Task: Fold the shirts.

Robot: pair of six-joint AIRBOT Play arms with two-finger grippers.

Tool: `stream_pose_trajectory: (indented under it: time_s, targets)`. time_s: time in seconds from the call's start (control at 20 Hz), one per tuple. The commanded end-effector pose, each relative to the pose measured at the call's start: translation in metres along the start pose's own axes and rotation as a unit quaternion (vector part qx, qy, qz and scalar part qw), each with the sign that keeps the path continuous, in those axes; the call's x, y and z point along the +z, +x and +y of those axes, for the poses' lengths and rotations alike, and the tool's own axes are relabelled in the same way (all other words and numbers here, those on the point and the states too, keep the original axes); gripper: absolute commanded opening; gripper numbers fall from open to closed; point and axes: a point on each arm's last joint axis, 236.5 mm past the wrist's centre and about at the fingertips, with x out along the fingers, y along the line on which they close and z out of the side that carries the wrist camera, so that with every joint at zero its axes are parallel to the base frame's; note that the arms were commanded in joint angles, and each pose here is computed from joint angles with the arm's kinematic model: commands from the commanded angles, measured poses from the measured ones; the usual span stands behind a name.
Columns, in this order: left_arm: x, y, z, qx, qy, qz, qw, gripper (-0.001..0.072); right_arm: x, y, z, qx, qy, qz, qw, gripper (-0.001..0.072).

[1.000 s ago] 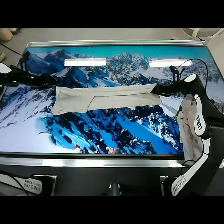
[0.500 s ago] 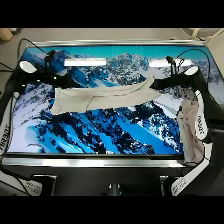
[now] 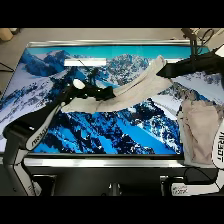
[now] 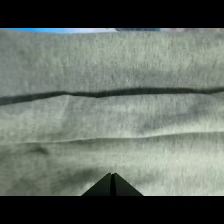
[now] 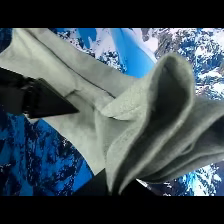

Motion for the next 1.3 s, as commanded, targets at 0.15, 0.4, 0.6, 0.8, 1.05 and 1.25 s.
stream_pose_trajectory:
  time_s: [0.15, 0.4, 0.6, 0.8, 1.05, 1.25]
  targets:
    - [-0.060, 0.089, -0.062, -0.113, -0.129, 0.011, 0.985, 0.0023, 0.000, -0.054, 0.060, 0.002, -0.027, -0.005, 1.000, 0.0020]
    - [0.011, 0.026, -0.066, -0.130, -0.045, -0.061, 0.989, 0.0021, 0.025, -0.051, 0.051, -0.020, -0.028, -0.055, 0.998, 0.0019]
    - [0.115, -0.139, -0.060, -0.070, 0.071, -0.193, 0.976, 0.0020, 0.049, 0.012, 0.069, 0.006, -0.043, -0.071, 0.997, 0.0020]
    - [0.163, -0.337, -0.055, -0.020, 0.110, -0.326, 0.939, 0.0021, 0.051, 0.128, 0.108, 0.050, -0.048, -0.060, 0.996, 0.0020]
    - [0.135, -0.482, -0.087, 0.012, 0.157, -0.411, 0.898, 0.0021, 0.024, 0.265, 0.158, 0.087, -0.009, -0.060, 0.994, 0.0021]
    - [0.106, -0.508, -0.122, 0.016, 0.195, -0.421, 0.886, 0.0021, -0.027, 0.332, 0.176, 0.104, 0.056, -0.010, 0.993, 0.0195]
